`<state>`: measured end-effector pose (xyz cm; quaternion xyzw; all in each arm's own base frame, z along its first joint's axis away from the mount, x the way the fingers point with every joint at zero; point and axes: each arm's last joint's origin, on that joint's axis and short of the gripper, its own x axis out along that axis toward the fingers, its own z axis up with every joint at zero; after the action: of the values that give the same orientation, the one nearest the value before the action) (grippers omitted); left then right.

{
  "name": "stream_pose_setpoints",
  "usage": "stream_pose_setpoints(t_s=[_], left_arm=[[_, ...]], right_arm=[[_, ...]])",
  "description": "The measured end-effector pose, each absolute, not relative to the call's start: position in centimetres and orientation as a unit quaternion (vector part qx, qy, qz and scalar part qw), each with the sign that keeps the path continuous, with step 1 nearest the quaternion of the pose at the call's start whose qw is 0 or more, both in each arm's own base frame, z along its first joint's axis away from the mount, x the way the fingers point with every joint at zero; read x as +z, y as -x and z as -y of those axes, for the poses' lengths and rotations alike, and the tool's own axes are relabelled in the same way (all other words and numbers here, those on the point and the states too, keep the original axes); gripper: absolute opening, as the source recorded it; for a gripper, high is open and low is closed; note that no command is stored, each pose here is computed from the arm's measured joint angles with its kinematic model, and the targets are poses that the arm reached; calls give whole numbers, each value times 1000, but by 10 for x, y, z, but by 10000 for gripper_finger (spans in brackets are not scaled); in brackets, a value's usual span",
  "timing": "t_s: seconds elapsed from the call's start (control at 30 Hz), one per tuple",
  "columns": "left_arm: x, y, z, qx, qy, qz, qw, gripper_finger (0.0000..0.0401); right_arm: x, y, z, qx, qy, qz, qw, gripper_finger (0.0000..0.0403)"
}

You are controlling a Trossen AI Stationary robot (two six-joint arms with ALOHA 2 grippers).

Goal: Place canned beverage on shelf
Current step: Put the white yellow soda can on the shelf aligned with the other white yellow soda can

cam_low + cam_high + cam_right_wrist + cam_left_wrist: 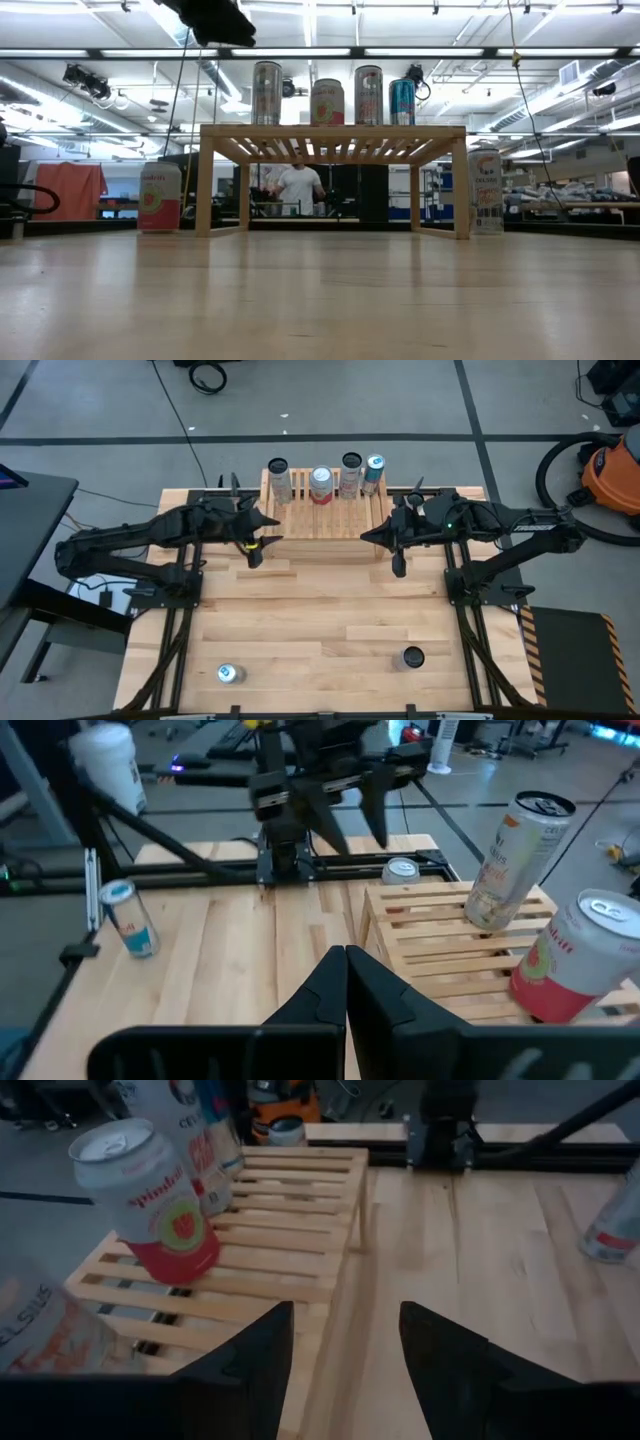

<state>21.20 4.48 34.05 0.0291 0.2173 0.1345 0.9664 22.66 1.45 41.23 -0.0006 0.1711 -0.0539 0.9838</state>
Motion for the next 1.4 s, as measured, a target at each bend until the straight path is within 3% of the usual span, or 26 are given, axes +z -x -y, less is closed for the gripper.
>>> stream_pose_setpoints(t_s=[0.53, 0.93, 1.4], left_arm=[[347, -209, -7, 138, -45, -197, 970, 192], [346, -209, 10, 122, -29, -192, 973, 192], [342, -206, 22, 109, -24, -212, 971, 192]], right_arm=[[412, -228, -13, -79, 13, -172, 982, 11], [387, -270, -15, -91, 47, -202, 974, 5], [387, -278, -15, -122, 55, -184, 974, 31]])
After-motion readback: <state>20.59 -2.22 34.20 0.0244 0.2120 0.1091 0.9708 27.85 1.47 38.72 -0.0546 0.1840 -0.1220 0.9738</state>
